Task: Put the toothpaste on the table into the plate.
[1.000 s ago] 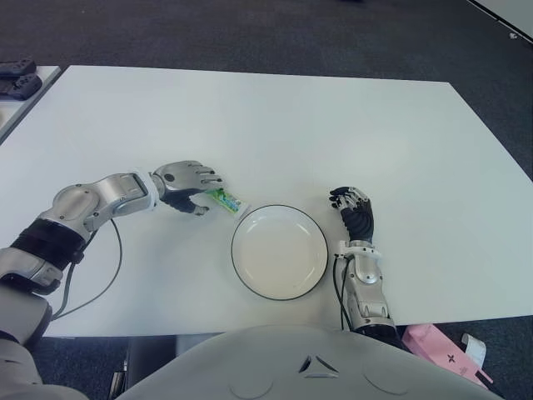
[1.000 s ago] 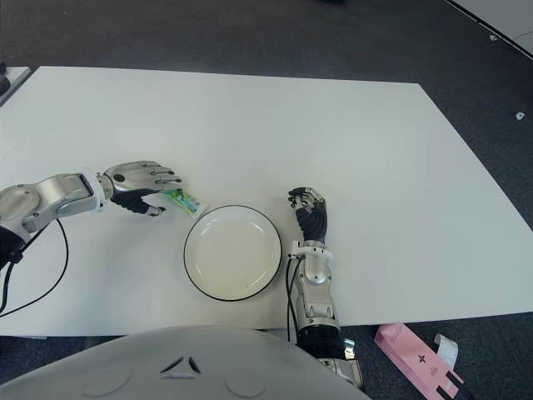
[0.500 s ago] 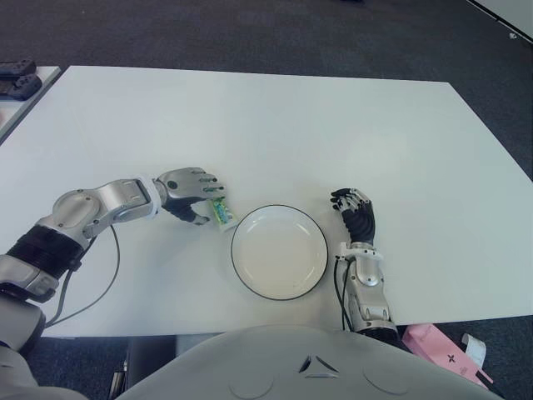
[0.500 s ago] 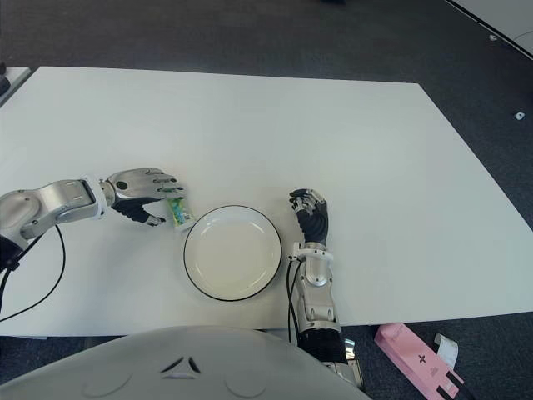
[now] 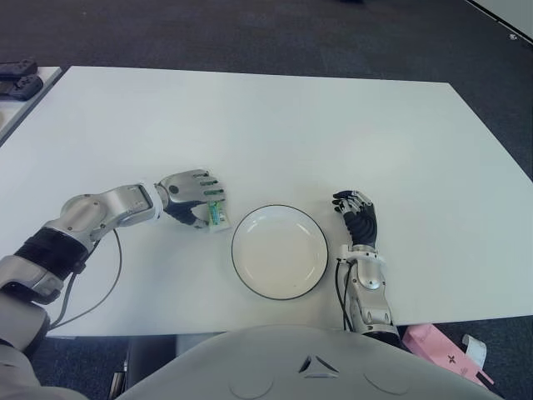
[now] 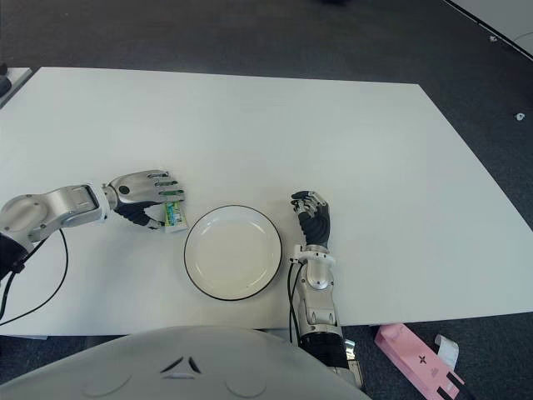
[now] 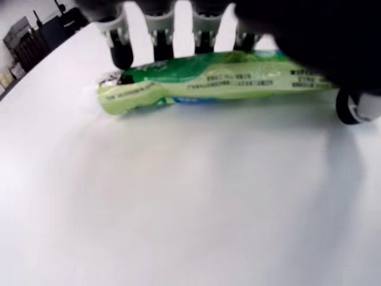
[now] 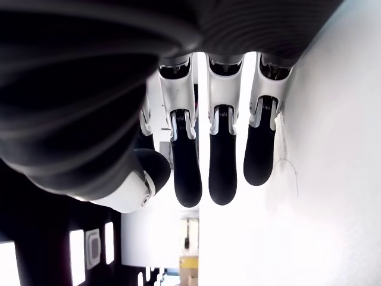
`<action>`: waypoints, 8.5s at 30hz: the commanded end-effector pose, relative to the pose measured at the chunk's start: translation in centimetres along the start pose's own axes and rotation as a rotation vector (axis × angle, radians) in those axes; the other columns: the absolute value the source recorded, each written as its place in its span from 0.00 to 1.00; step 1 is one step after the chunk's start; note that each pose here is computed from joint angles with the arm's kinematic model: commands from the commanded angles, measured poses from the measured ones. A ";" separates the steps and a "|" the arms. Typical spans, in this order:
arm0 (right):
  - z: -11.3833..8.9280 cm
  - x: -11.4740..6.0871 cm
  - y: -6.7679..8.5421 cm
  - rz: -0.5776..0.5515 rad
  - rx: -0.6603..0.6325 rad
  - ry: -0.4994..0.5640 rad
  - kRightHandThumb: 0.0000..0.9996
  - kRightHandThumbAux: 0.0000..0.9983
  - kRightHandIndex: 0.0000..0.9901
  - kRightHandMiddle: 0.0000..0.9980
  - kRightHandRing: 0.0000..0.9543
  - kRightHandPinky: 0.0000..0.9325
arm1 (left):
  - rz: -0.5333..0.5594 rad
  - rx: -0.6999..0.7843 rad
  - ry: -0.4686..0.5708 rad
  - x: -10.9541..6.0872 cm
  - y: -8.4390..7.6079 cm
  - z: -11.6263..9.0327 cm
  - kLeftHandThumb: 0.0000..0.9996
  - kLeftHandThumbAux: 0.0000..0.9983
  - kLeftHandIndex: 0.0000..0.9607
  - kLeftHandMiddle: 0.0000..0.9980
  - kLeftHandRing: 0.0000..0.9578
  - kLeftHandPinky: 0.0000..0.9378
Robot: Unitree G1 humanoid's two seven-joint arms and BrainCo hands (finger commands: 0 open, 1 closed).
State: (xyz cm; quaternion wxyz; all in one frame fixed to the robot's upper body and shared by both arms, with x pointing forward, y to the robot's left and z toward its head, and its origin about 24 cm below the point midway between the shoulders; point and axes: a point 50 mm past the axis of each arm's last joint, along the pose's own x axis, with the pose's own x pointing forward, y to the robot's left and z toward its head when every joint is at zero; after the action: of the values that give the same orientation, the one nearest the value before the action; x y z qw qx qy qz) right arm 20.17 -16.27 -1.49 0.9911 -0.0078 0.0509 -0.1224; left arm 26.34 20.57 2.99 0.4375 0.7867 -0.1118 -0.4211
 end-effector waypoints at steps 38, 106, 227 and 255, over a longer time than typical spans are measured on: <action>-0.8 -1.1 -0.3 -0.003 0.028 0.044 0.71 0.73 0.43 0.46 0.46 0.47 | -0.049 -0.160 0.154 2.8 -5.3 -2.2 0.47 0.24 0.00 0.04 0.02 0.07; -0.4 -0.8 -0.1 -0.007 0.013 0.037 0.71 0.73 0.43 0.46 0.45 0.47 | 0.338 -0.639 0.360 1.9 -3.4 -4.3 0.74 0.70 0.46 0.86 0.90 0.93; -0.6 -0.3 0.3 0.003 0.040 0.009 0.71 0.73 0.43 0.47 0.47 0.49 | 0.376 -0.761 -0.302 -0.1 6.3 7.1 0.69 0.71 0.45 0.64 0.65 0.62; -0.5 -0.2 0.4 0.009 0.044 0.014 0.71 0.73 0.43 0.47 0.48 0.49 | 0.446 -0.965 -0.391 -3.7 7.6 6.0 0.09 0.53 0.00 0.01 0.14 0.01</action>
State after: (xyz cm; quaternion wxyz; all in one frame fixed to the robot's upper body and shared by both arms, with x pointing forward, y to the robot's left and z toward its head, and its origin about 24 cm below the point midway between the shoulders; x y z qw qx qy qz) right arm 20.22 -16.18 -1.53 0.9924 0.0018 0.0386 -0.1164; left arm 21.09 14.57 9.37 0.8004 0.3642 -0.1435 -0.4541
